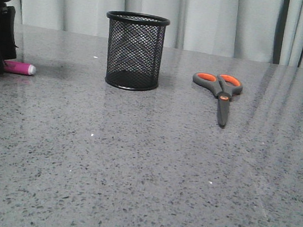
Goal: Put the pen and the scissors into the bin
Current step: 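Lower the left gripper onto the pink highlighter and grasp it, then lift the highlighter with the left gripper and carry it over the mesh cup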
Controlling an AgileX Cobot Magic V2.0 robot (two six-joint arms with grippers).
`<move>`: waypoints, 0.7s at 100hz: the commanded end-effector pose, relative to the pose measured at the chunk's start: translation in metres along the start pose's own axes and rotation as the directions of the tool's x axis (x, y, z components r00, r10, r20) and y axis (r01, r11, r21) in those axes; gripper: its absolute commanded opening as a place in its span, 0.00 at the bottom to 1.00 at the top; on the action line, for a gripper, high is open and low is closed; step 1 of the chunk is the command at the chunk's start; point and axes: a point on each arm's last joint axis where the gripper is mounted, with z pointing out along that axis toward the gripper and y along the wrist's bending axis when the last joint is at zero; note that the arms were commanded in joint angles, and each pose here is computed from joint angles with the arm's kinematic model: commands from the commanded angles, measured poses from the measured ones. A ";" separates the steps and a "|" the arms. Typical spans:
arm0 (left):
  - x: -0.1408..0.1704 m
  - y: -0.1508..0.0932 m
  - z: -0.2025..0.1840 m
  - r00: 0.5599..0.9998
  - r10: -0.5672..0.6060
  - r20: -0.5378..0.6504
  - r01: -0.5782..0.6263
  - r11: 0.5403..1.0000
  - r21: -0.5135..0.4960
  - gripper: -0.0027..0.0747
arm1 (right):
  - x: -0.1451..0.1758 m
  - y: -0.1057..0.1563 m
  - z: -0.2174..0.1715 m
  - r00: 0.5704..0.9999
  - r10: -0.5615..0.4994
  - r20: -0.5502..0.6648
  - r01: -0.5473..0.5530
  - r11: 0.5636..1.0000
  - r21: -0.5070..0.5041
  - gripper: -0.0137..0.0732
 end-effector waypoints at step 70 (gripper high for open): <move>-0.028 0.007 -0.049 0.990 0.017 0.139 -0.013 1.000 -0.027 0.02 | -0.013 0.002 -0.005 0.997 -0.012 0.071 0.012 1.000 -0.005 0.47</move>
